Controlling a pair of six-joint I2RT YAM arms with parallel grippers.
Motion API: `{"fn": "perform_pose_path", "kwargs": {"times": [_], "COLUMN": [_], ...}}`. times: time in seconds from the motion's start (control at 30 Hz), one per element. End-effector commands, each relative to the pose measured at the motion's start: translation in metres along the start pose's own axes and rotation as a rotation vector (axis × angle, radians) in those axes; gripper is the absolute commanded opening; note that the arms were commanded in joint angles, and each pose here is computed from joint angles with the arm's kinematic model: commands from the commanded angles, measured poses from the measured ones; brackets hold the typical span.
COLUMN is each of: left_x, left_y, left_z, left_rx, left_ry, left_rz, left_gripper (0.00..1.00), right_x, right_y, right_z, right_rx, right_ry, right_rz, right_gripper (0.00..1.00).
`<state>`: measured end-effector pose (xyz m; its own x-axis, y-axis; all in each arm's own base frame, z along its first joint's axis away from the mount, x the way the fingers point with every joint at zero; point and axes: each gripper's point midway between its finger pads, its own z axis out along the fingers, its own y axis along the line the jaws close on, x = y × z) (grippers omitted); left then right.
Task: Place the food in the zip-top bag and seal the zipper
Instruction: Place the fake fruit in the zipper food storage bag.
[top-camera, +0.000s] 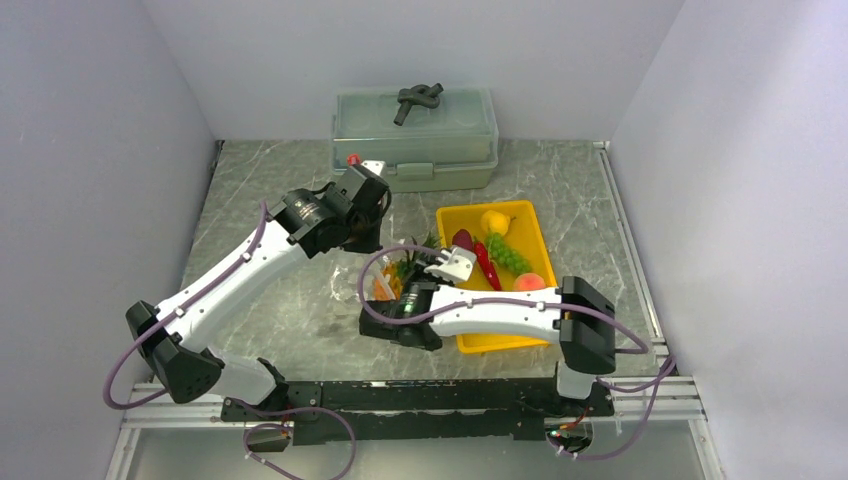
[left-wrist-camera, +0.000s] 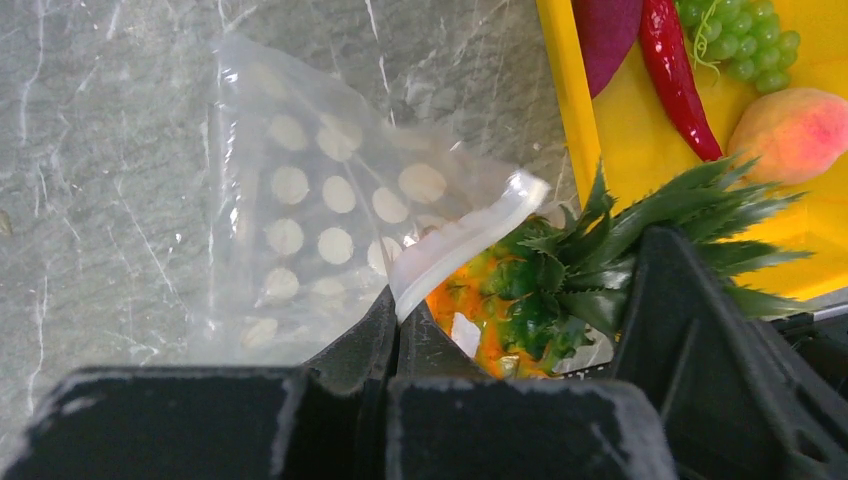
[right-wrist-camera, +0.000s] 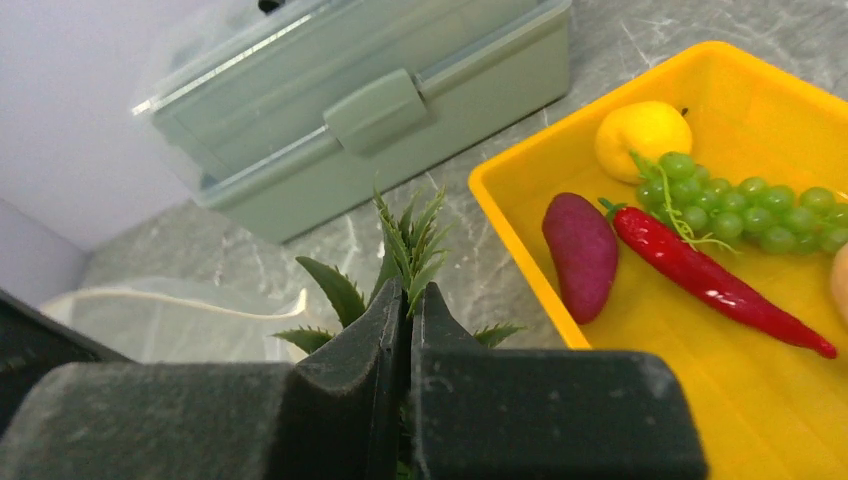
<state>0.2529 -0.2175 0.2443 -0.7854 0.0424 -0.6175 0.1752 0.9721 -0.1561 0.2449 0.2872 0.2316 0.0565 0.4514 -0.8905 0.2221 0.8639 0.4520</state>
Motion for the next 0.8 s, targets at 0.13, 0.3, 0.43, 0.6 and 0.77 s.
{"fn": "perform_pose_path", "kwargs": {"times": [0.13,0.3,0.43,0.6,0.77], "left_x": [-0.020,-0.019,-0.022,-0.025,-0.027], "left_y": [0.001,0.001,0.005,0.009,0.013], "left_z": [-0.016,-0.015,-0.015,-0.017,-0.018], "left_rx": [0.048,0.050,0.043,0.039,0.034], "left_ry": [-0.085,-0.082,-0.094,-0.117,-0.128], "left_rz": [-0.062,-0.062,-0.072,-0.086,-0.092], "left_gripper": [0.00,0.00,0.00,0.00,0.00], "right_x": [-0.021,-0.020,-0.025,-0.025,-0.025], "right_y": [0.017,0.019,0.021,0.022,0.019], "right_z": [-0.016,-0.019,-0.024,-0.032,-0.039], "right_rx": [-0.130,-0.136,-0.147,-0.171,-0.185], "right_ry": [-0.059,-0.051,-0.041,-0.030,-0.015], "right_rz": [0.342,0.353,0.373,0.368,0.365], "right_gripper": [0.00,0.02,0.19,0.39,0.48]}}
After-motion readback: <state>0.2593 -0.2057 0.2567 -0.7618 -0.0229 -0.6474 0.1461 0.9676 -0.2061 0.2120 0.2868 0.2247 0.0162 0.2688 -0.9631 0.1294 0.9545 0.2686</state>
